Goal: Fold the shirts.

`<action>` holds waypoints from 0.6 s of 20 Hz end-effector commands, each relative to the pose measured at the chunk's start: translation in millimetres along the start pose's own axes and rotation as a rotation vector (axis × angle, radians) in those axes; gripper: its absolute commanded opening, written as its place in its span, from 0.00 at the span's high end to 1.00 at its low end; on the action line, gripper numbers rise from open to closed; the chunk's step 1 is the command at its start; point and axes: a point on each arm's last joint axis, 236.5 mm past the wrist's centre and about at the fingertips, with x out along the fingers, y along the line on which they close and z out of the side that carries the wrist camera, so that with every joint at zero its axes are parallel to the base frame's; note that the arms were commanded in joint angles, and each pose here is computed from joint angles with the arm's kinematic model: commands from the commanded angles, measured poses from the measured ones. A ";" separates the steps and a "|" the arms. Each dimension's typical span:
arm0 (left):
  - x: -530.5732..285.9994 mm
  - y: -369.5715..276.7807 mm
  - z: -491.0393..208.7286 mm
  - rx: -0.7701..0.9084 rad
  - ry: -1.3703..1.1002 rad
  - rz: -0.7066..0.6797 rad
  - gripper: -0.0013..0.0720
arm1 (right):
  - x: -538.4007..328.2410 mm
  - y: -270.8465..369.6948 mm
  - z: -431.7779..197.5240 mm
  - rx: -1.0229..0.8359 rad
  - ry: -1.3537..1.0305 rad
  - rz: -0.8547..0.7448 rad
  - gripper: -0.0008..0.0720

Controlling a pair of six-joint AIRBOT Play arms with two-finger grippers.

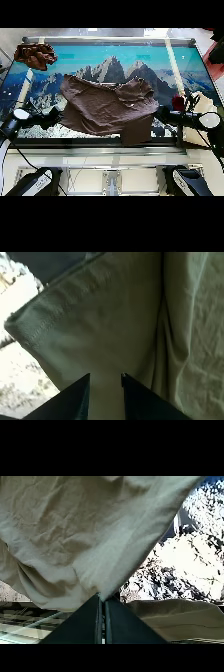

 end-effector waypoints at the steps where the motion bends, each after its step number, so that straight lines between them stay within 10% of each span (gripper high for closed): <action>1: -0.9 15.4 15.0 0.038 -0.062 0.065 0.55 | -0.2 5.0 0.1 0.009 0.000 0.019 0.94; 3: -1.4 32.3 15.5 -0.032 -0.068 0.131 0.10 | -0.3 5.6 0.1 0.010 0.000 0.022 0.94; 10: 38.7 36.6 -1.7 -0.130 0.052 0.103 0.11 | -0.9 17.2 2.2 0.035 -0.008 0.071 0.94; 12: 42.8 30.3 7.8 -0.148 0.016 0.069 0.38 | -1.3 22.4 2.9 0.042 -0.011 0.093 0.94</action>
